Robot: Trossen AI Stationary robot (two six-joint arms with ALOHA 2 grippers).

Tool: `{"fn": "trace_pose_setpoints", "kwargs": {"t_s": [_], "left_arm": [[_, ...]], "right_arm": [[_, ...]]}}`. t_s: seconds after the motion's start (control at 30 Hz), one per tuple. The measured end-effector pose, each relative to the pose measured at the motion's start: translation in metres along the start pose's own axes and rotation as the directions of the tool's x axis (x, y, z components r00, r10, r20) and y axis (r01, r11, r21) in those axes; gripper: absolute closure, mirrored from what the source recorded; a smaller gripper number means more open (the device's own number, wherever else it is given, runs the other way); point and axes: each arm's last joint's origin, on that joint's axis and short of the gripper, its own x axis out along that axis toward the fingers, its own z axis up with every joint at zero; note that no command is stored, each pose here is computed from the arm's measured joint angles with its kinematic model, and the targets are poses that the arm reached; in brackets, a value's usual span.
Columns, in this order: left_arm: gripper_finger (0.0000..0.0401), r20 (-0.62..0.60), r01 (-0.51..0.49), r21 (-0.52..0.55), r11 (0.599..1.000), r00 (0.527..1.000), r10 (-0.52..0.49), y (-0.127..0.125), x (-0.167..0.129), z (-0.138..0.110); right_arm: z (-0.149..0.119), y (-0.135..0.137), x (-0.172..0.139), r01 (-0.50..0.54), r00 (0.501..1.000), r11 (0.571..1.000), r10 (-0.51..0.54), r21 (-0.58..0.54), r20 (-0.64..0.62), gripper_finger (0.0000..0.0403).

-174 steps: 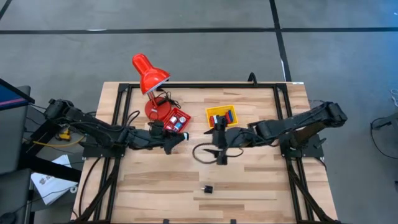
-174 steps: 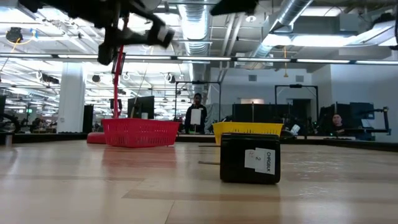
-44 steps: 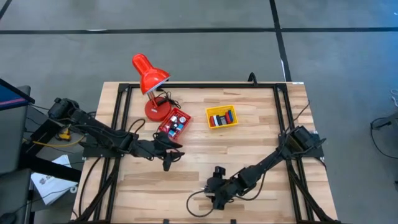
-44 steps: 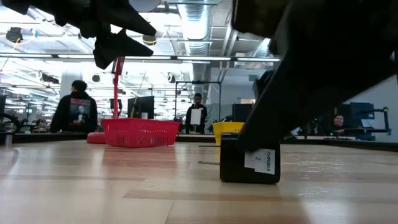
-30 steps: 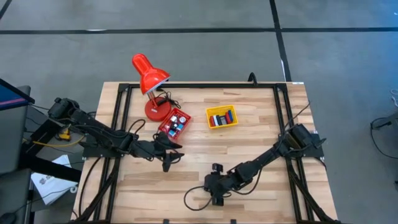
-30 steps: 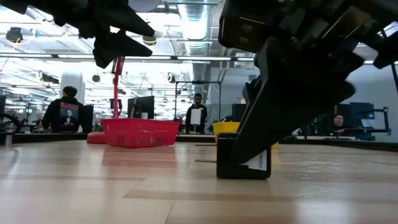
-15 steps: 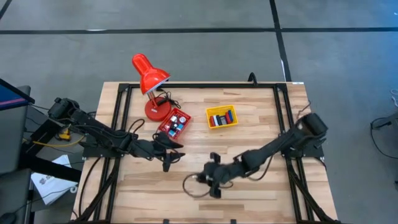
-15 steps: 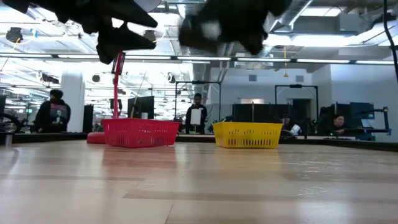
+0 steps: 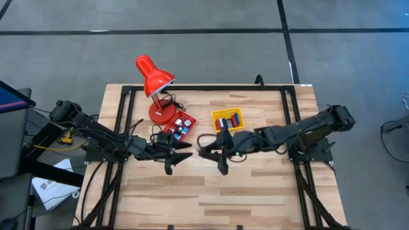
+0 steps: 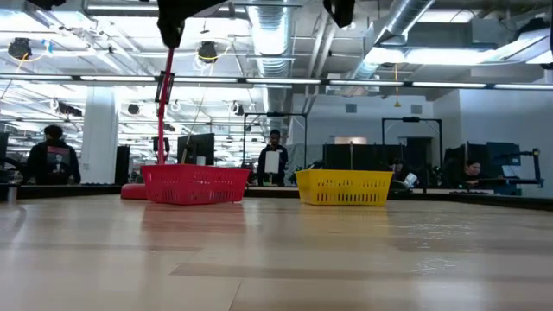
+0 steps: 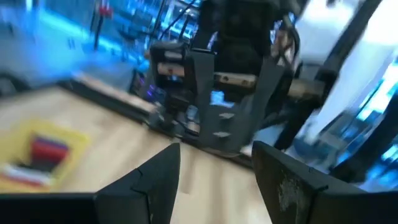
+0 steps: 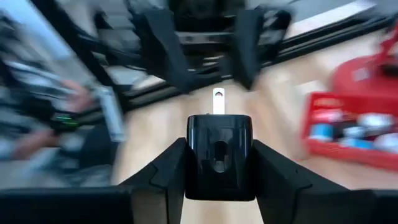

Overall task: Pick & Place Office items
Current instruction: Put the black charger adapter into the red bin

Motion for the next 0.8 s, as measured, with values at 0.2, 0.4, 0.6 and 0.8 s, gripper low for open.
{"fn": "trace_pose_setpoints", "kwargs": {"t_s": [0.2, 0.4, 0.6, 0.8], "left_arm": [[0.0206, 0.003, 0.000, 0.289, 0.957, 1.000, -0.001, 0.000, 0.000, 0.000], [0.0203, 0.007, 0.001, 0.270, 0.963, 1.000, -0.003, 0.000, 0.000, 0.001], [0.0159, 0.007, 0.002, 0.362, 0.932, 1.000, -0.005, -0.001, 0.000, 0.001], [0.0101, 0.007, 0.003, 0.381, 0.925, 1.000, -0.006, -0.001, 0.000, 0.001]], "right_arm": [[0.004, -0.003, -0.003, -0.124, 0.991, 0.987, 0.128, 0.098, -0.046, 0.0265], [-0.003, -0.004, 0.008, -0.077, 0.995, 0.996, 0.079, 0.039, -0.053, 0.0264], [-0.002, -0.010, 0.010, -0.105, 0.991, 0.993, 0.108, 0.046, -0.074, 0.0263], [-0.001, -0.010, 0.010, -0.126, 0.989, 0.991, 0.129, 0.050, -0.071, 0.0263]]}}
